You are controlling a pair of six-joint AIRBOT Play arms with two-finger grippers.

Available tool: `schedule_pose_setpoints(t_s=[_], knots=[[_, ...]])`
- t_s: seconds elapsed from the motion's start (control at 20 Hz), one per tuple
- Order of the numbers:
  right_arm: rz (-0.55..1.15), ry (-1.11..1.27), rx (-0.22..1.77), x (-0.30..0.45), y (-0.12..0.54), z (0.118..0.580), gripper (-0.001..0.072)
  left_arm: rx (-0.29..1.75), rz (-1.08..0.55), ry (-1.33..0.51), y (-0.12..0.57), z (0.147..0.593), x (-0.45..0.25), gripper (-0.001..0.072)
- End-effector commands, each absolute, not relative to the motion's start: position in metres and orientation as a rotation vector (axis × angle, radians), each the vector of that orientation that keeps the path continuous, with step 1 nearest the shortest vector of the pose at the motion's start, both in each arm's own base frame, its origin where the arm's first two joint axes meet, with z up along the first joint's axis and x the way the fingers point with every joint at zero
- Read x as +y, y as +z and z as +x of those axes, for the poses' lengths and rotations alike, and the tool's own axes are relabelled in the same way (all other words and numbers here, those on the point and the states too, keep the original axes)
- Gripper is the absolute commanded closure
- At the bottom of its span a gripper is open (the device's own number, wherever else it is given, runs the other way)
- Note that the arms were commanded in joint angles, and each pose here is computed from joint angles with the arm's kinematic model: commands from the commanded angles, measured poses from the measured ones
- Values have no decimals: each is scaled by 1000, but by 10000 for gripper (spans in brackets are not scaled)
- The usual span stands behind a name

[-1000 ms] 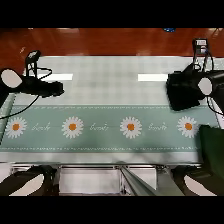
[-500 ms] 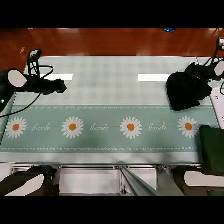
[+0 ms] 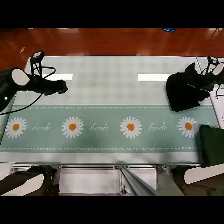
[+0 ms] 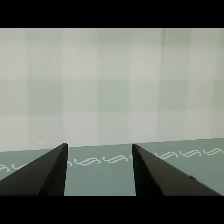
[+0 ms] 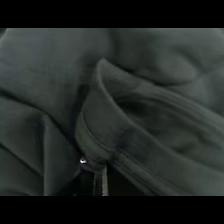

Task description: Fold the shirts.

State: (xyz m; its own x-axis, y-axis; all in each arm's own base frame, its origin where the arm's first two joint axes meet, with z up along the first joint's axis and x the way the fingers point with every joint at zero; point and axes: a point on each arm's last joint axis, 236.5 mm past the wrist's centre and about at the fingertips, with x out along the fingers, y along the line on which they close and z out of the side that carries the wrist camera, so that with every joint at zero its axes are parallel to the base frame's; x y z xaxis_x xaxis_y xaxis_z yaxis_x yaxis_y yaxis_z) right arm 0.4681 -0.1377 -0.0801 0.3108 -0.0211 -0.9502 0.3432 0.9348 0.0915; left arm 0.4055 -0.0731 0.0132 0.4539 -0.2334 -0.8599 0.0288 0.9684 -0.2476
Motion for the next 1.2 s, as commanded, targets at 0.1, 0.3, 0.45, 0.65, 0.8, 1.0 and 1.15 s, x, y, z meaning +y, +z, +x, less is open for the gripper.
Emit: schedule_pose_setpoints(t_s=[0.1,0.3,0.45,0.65,0.8,1.0,1.15], knots=[[302,-63,1110,-108,25,492,690,939,-194,-174,96,416,-62,207],[265,2,694,-90,196,510,690,829,-180,-181,150,393,-58,207],[188,47,469,-66,303,486,690,812,-163,-191,167,373,-58,207],[86,129,217,-15,418,438,690,885,-145,-197,157,339,-57,207],[35,217,60,28,486,399,690,906,-153,-187,128,317,-56,207],[32,337,-90,78,534,360,690,938,-158,-183,111,307,-55,207],[28,484,-43,129,523,347,690,895,-160,-176,117,315,-54,207]])
